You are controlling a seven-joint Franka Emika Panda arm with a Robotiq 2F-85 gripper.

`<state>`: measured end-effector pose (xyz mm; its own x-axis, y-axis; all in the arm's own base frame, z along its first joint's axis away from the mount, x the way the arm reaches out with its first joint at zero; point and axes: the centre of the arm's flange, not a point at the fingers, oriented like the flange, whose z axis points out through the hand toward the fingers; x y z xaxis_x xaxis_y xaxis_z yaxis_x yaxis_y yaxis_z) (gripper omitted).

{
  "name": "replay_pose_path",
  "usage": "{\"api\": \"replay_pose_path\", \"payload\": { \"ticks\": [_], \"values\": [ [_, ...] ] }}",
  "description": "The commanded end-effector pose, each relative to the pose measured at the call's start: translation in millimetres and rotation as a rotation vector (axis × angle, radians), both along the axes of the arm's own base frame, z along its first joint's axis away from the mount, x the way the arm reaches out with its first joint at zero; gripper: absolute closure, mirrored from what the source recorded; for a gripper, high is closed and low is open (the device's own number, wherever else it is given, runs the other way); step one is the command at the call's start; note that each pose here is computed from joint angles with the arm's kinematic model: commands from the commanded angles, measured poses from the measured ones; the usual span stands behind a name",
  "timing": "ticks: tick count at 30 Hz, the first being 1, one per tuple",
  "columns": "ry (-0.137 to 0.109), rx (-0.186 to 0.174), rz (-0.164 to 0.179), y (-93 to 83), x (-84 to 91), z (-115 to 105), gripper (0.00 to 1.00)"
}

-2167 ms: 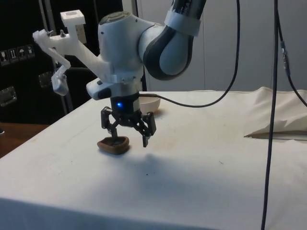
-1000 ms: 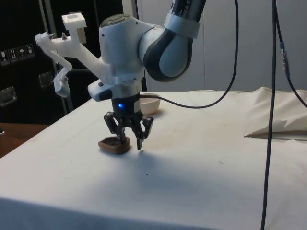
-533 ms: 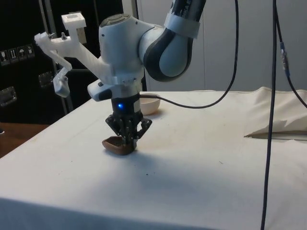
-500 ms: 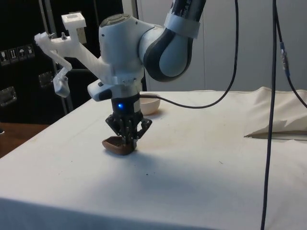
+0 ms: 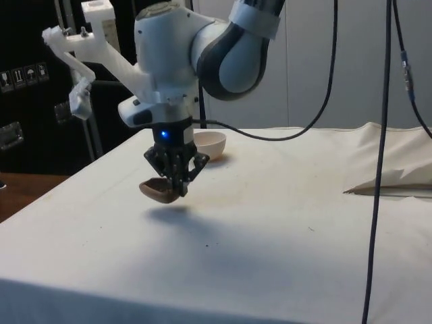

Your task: Pour the coffee beans from the cup into the bowl.

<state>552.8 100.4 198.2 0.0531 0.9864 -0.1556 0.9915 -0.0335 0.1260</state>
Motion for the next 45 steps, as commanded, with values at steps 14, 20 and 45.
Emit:
{"api": "replay_pose_path", "payload": {
  "ticks": [14, 20, 45],
  "values": [
    [-0.009, -0.001, -0.064, -5.3, 6.0, 35, 1.00],
    [-0.014, -0.001, -0.103, -9.6, 9.6, 54, 1.00],
    [-0.024, -0.005, -0.222, -26.7, 20.7, 104, 1.00]
  ]
}}
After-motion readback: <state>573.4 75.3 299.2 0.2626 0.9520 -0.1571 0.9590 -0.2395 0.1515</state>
